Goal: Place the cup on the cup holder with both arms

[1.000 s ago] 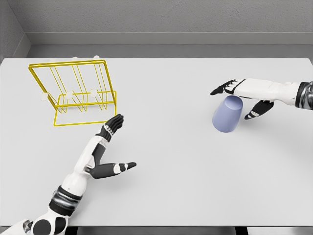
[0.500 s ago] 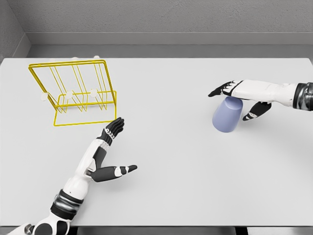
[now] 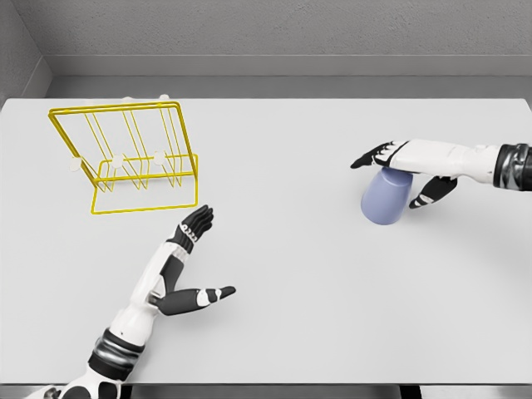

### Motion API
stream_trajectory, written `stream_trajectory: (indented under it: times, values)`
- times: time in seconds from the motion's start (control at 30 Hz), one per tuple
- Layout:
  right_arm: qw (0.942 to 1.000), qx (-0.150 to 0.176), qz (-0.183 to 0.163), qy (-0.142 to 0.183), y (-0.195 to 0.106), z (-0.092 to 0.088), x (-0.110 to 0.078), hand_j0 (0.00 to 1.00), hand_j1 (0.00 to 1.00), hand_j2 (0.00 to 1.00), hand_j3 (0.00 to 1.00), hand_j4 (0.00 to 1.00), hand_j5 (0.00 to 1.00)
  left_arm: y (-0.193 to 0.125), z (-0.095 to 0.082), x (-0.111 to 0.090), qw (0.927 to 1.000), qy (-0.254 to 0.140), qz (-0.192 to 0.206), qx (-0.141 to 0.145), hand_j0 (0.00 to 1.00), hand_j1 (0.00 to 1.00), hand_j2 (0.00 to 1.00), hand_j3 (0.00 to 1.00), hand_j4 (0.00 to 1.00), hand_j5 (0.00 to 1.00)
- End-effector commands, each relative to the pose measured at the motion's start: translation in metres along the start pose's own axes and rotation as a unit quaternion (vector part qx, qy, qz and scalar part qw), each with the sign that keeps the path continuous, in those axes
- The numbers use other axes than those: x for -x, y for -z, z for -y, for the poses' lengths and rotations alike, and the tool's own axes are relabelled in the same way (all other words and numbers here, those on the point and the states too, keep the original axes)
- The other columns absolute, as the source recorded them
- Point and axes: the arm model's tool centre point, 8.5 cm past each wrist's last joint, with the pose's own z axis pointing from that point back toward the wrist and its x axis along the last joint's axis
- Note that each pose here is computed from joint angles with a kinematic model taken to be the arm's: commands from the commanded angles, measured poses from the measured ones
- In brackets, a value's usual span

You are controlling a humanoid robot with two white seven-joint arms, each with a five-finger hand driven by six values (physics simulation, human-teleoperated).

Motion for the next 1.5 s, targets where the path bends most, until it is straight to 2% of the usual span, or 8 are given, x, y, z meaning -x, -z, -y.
stream_trajectory:
  times: [0.0,0.1,0.27,0.37,0.47,0.67,1.17,1.47]
  values:
    - [1.0000,0.001,-0.001,0.003,-0.001,0.000,0.000,1.00,1.00,1.00,1.00,1.00,1.00,-0.002,0.003,0.002,1.0000,0.000,-0.005,0.005,1.00,1.00,1.00,1.00,1.00,1.00]
    - [1.0000,0.001,-0.001,0.003,-0.001,0.000,0.001,0.98,0.98,0.98,0.98,0.98,0.98,-0.002,0.003,0.002,1.0000,0.000,-0.007,0.006,1.00,1.00,1.00,1.00,1.00,1.00]
    - [1.0000,-0.008,-0.004,-0.001,-0.001,-0.001,0.001,0.86,0.86,0.86,0.86,0.86,0.86,-0.001,0.003,0.004,0.9999,0.005,-0.014,0.007,1.00,1.00,1.00,1.00,1.00,1.00]
    - [0.9999,-0.009,-0.004,-0.002,-0.001,-0.001,0.001,0.83,0.83,0.83,0.83,0.83,0.83,-0.001,0.004,0.004,0.9999,0.005,-0.014,0.007,1.00,1.00,1.00,1.00,1.00,1.00]
    - [0.9999,-0.014,-0.004,-0.002,0.000,-0.001,0.001,0.72,0.72,0.72,0.72,0.72,0.72,-0.002,0.004,0.004,0.9999,0.004,-0.015,0.006,1.00,1.00,1.00,1.00,1.00,1.00]
    - [0.9999,-0.015,-0.003,-0.004,0.000,-0.001,0.000,0.71,0.71,0.71,0.71,0.71,0.71,-0.003,0.002,0.004,0.9998,0.007,-0.016,0.006,1.00,1.00,1.00,1.00,1.00,1.00]
    - [0.9998,-0.017,0.002,-0.007,0.007,-0.001,-0.002,0.55,0.55,0.55,0.55,0.55,0.55,-0.004,0.002,0.004,0.9999,0.005,-0.015,0.001,1.00,1.00,1.00,1.00,1.00,1.00]
    - [0.9998,-0.018,0.004,-0.008,0.009,-0.003,-0.003,0.55,0.55,0.55,0.55,0.55,0.55,-0.005,-0.003,0.004,0.9998,0.011,-0.017,0.001,1.00,1.00,1.00,1.00,1.00,1.00]
